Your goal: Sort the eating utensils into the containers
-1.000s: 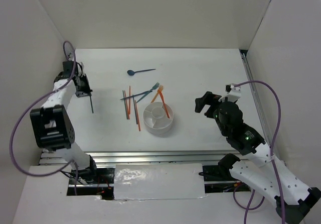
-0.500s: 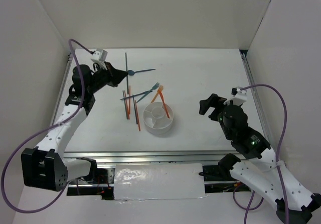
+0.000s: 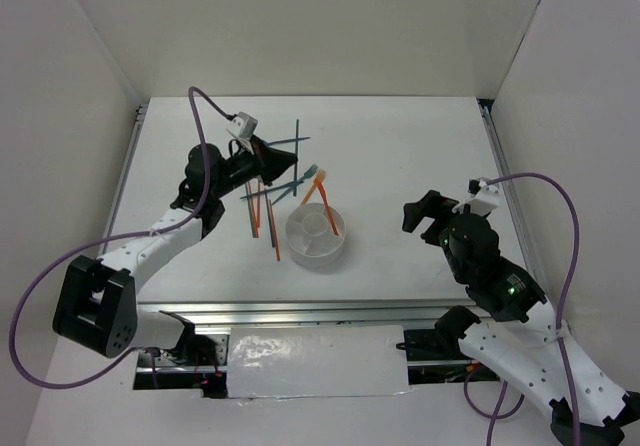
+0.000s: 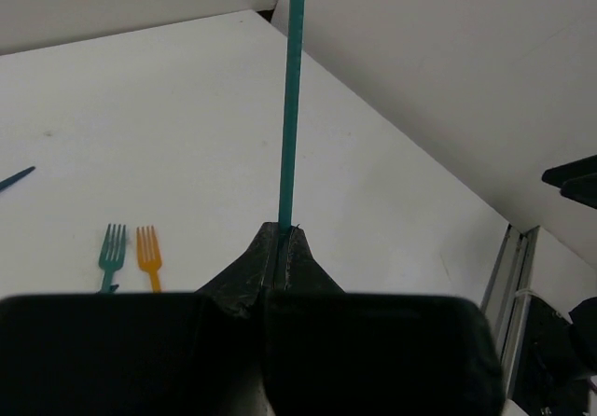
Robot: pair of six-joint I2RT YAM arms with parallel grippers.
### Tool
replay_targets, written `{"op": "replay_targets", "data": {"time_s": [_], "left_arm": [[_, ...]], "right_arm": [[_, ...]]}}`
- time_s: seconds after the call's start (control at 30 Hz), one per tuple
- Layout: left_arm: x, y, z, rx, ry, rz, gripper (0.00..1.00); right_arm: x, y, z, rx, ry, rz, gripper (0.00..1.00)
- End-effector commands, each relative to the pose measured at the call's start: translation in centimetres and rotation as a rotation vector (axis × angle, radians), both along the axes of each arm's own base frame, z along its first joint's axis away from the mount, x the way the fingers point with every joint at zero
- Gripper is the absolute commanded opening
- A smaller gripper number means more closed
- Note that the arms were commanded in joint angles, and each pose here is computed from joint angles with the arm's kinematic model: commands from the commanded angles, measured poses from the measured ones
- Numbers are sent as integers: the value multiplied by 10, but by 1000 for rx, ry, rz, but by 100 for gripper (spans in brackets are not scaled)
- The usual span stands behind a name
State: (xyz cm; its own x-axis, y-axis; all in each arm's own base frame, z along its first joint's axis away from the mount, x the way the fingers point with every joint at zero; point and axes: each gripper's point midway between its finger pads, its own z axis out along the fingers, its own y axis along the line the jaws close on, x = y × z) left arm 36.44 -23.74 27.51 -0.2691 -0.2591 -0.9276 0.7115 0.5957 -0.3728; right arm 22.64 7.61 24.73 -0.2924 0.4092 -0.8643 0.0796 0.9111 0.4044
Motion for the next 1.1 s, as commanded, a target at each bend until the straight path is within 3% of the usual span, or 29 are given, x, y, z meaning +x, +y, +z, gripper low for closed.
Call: {"op": "replay_targets", "data": {"time_s": [0.0, 0.23, 0.7, 0.87, 0.9, 1.07], "left_arm": [[-15, -20, 39, -60, -158, -98, 0], [-41, -47, 18, -138, -141, -264, 0], [-50, -62, -47, -39, -47, -298, 0], [-48, -62, -61, 5, -5, -303, 24], [-48, -62, -62, 7, -8, -300, 33], [-47, -59, -57, 16, -12, -279, 50]], "right_arm": [[0, -4, 17, 23, -26, -29, 100], [4, 2, 13, 23, -11, -19, 100], [4, -2, 13, 5, -10, -28, 100], [4, -1, 12, 0, -5, -26, 100], [4, -1, 11, 1, -4, -25, 100], [3, -1, 9, -2, 3, -26, 100]]}}
